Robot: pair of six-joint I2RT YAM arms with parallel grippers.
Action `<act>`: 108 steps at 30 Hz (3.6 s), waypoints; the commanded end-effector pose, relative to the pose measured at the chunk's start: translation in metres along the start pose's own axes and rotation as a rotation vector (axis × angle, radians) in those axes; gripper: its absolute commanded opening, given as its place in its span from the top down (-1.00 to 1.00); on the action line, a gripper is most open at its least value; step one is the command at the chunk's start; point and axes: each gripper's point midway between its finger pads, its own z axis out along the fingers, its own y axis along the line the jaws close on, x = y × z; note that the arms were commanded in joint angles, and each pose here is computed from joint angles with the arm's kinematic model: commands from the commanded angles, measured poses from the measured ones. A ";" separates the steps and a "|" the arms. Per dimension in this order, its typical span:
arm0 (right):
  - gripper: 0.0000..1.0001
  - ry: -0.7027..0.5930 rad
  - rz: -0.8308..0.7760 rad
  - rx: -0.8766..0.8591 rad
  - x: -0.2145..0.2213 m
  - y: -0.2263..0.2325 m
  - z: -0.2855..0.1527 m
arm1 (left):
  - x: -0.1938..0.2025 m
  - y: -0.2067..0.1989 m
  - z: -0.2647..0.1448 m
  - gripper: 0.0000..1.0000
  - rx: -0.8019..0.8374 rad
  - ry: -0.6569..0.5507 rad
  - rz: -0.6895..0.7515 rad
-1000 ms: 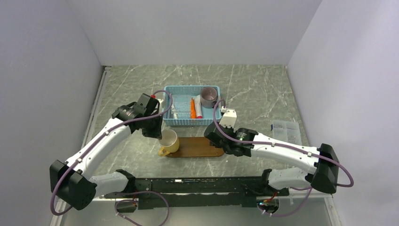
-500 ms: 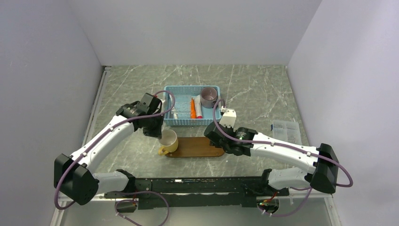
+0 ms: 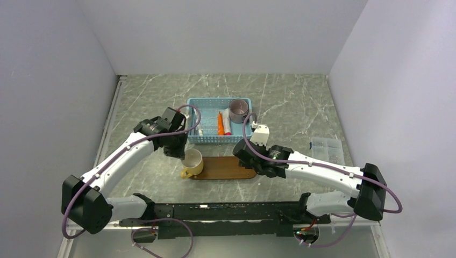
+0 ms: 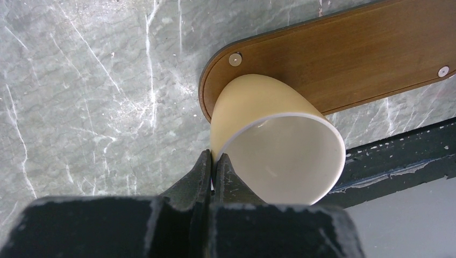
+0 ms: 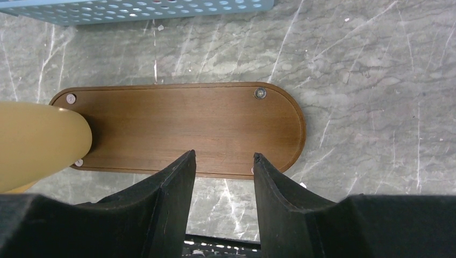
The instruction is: Prepare toiletry sets of a toothbrush and toothpaste on the tray
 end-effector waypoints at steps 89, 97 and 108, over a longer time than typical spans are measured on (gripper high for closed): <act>-0.25 0.037 -0.338 -0.101 -0.195 0.076 0.184 | -0.021 0.028 -0.089 -0.95 -0.018 -0.706 0.109; -0.12 0.096 -0.320 -0.067 -0.177 0.072 0.206 | -0.022 0.029 -0.082 -0.95 -0.032 -0.673 0.112; 0.19 0.145 -0.327 -0.017 -0.159 0.061 0.225 | -0.022 0.030 -0.080 -0.96 -0.040 -0.665 0.107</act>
